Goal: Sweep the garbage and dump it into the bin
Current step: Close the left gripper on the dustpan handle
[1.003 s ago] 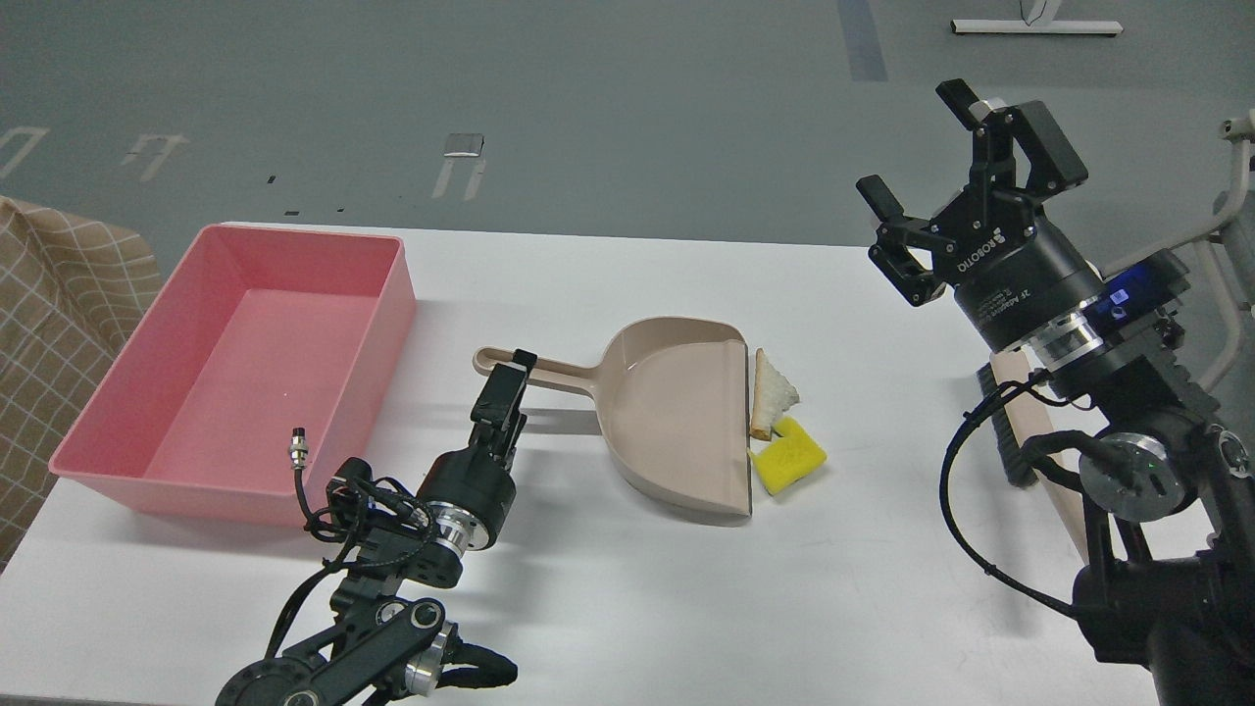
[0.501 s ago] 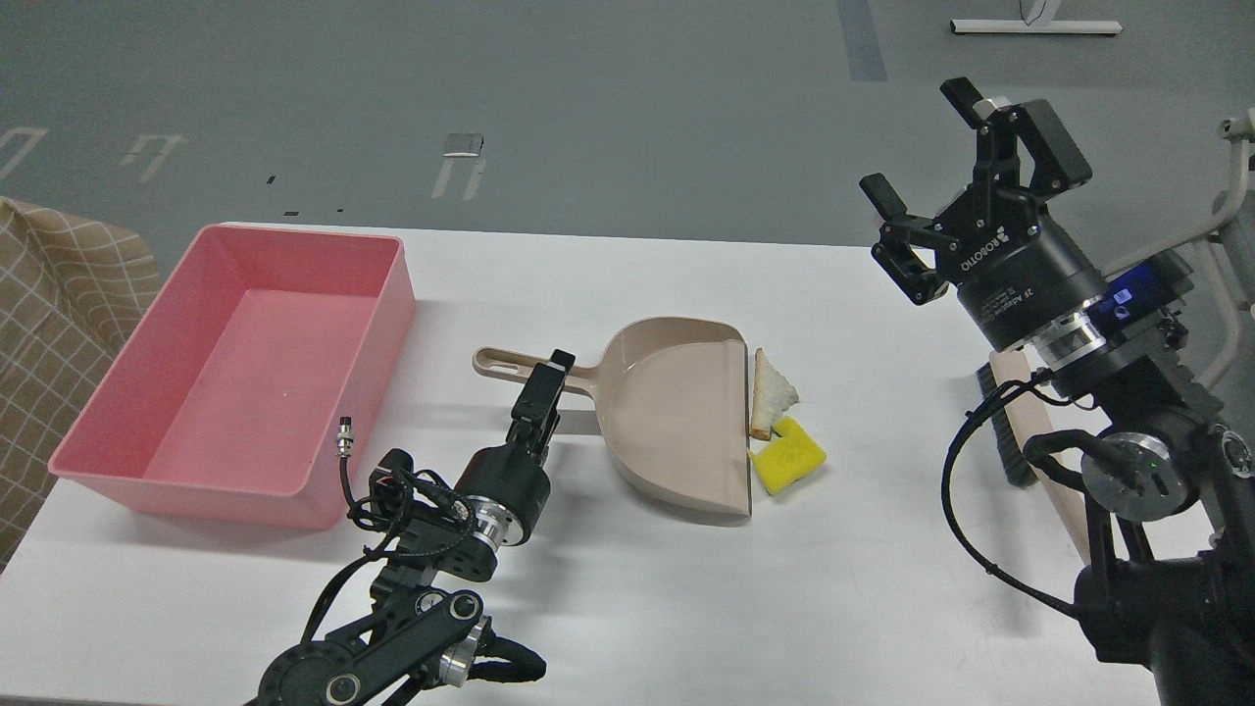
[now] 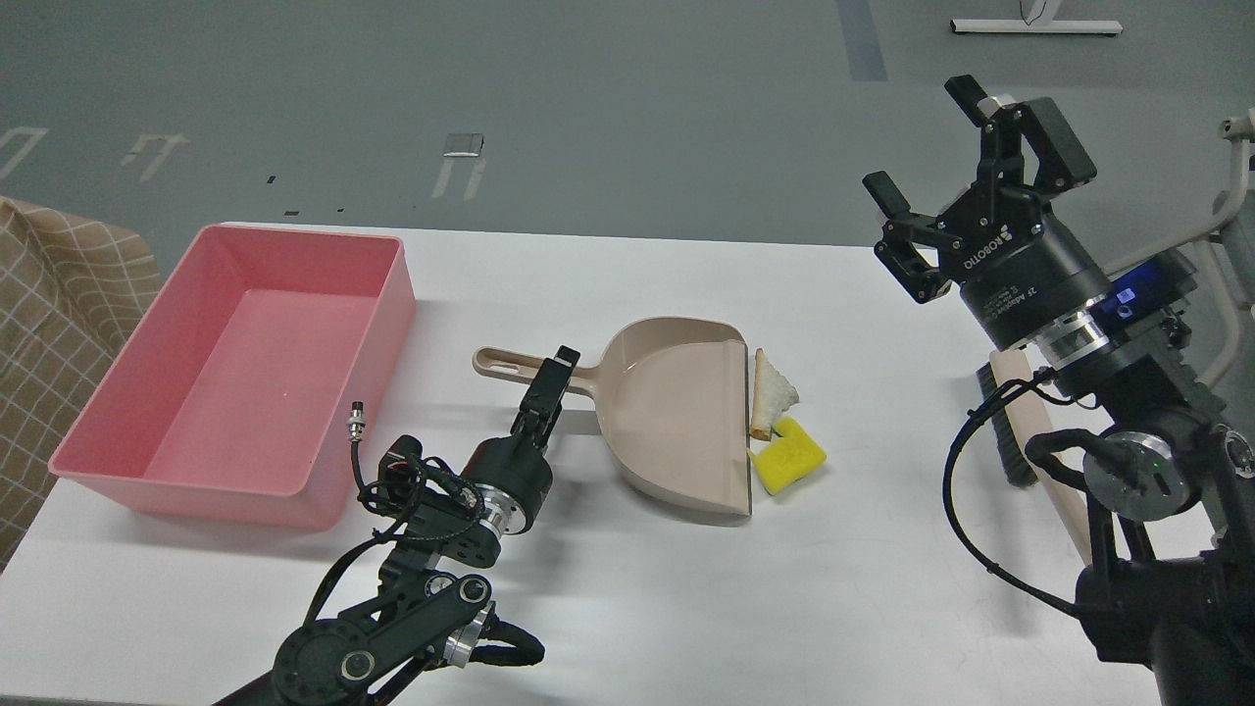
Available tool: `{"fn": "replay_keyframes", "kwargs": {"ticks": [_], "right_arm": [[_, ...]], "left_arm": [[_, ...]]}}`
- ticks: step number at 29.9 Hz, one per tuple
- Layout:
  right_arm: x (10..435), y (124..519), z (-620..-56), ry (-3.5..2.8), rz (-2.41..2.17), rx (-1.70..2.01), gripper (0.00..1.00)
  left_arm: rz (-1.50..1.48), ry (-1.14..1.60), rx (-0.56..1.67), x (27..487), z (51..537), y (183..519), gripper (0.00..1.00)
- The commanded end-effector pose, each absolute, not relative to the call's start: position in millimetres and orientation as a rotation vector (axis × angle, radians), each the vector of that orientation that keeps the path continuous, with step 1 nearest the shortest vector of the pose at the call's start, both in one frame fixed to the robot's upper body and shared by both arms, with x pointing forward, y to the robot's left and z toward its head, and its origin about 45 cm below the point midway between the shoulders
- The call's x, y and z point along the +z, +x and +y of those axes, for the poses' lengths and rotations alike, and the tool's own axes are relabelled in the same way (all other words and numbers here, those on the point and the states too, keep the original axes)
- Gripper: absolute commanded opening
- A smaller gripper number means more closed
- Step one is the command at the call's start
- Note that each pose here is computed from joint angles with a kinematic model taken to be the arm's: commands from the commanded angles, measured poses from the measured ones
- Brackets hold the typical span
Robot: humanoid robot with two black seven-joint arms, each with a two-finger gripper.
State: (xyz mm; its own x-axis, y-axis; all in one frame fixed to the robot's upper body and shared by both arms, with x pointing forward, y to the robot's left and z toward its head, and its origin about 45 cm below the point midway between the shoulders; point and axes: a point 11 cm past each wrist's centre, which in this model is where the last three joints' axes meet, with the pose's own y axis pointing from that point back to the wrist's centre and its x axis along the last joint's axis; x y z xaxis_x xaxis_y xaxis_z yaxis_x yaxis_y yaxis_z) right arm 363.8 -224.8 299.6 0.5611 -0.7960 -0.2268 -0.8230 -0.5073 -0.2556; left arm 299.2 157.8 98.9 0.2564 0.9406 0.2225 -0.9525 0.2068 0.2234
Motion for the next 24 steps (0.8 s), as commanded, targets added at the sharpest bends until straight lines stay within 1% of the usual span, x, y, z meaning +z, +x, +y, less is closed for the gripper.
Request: {"fn": "replay_keyframes", "kwargs": {"ticks": [1,7,12,18,22,23,24], "right_arm": [[298.9,364.0,-225.0,-2.466,1.329,0.116,1.0],[298.4,364.2,-225.1,-2.466,1.33,0.117,1.0],[298.9,364.0,-225.0,-2.466,1.329,0.116,1.0],[298.8,363.7,-225.0,-2.466,1.329,0.115,1.0],[298.8,363.6,-225.0,-2.465,1.328,0.117,1.0],[298.8,363.6,-225.0,-2.465,1.328,0.117,1.0],[298.4,363.9,-225.6,-2.465,1.331,0.117,1.0]], "left_arm": [[-0.045,0.354,1.323,97.1,161.5,300.6,0.98],[-0.049,0.357,1.329,96.8,161.6,305.4,0.97],[-0.066,0.348,1.329,99.2,159.7,310.8,0.95],[-0.099,0.337,1.335,100.4,158.0,321.4,0.81],[-0.102,0.332,1.337,99.8,155.0,325.3,0.81],[-0.101,0.336,1.338,98.6,155.2,325.2,0.8],[-0.104,0.335,1.339,98.0,156.0,325.2,0.75]]}}
